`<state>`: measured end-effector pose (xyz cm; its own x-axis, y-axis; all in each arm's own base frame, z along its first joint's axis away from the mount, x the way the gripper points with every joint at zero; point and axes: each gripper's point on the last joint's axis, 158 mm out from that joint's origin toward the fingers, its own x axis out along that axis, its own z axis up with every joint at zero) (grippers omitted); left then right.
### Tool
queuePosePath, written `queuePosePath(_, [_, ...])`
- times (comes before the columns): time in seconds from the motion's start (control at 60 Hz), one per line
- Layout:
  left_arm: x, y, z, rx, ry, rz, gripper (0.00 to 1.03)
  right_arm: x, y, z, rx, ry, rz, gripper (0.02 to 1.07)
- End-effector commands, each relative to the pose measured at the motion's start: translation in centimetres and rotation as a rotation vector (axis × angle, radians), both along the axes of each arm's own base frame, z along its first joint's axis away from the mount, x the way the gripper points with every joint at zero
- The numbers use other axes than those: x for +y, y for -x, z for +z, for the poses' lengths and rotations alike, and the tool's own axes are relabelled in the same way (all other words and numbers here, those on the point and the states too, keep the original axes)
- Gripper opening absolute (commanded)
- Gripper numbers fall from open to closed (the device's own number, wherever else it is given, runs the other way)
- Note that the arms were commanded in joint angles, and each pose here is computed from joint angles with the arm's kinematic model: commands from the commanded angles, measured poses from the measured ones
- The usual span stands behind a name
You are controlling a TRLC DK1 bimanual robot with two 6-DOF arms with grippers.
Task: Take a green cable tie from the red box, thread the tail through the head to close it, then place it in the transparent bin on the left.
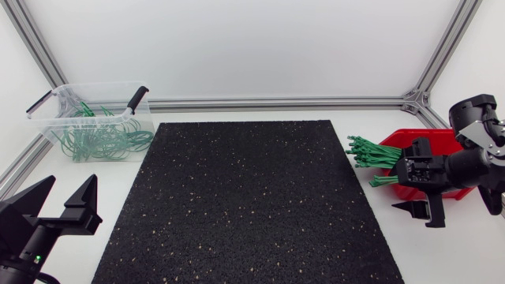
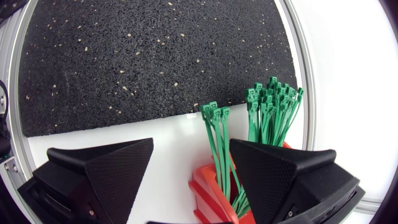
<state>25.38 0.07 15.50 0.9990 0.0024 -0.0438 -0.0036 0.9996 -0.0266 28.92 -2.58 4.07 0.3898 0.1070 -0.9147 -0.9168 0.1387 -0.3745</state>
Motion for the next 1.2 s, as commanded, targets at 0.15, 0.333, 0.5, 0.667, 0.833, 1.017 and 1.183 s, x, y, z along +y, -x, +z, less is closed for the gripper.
queuePosePath(0.15, [0.1, -0.1, -2.5, 0.061, 0.013, 0.008, 0.99, 0.1, 1.7, -2.5, 0.075, 0.026, 0.039, 0.91])
queuePosePath(0.333, [0.2, -0.1, -2.5, 0.061, 0.012, 0.009, 0.99, 0.4, 1.5, -2.8, 0.069, 0.03, 0.046, 0.91])
queuePosePath(0.5, [0.2, 0.0, -2.5, 0.062, 0.014, 0.009, 0.99, 0.5, 0.6, -3.0, 0.059, 0.039, 0.048, 0.91])
queuePosePath(0.667, [0.2, 0.0, -2.5, 0.062, 0.014, 0.009, 0.99, 0.3, -0.2, -3.6, 0.064, 0.044, 0.041, 0.91])
queuePosePath(0.833, [0.1, 0.0, -2.5, 0.062, 0.013, 0.008, 0.99, -0.2, -1.2, -3.6, 0.04, 0.07, 0.03, 0.91])
queuePosePath(1.017, [0.0, -0.1, -2.6, 0.065, 0.013, 0.001, 0.99, -1.1, -2.2, -3.3, -0.032, 0.12, 0.022, 0.85])
queuePosePath(1.183, [-0.1, -0.1, -2.6, 0.065, 0.014, -0.002, 0.99, -0.7, -2.3, -2.6, -0.082, 0.135, 0.041, 0.61])
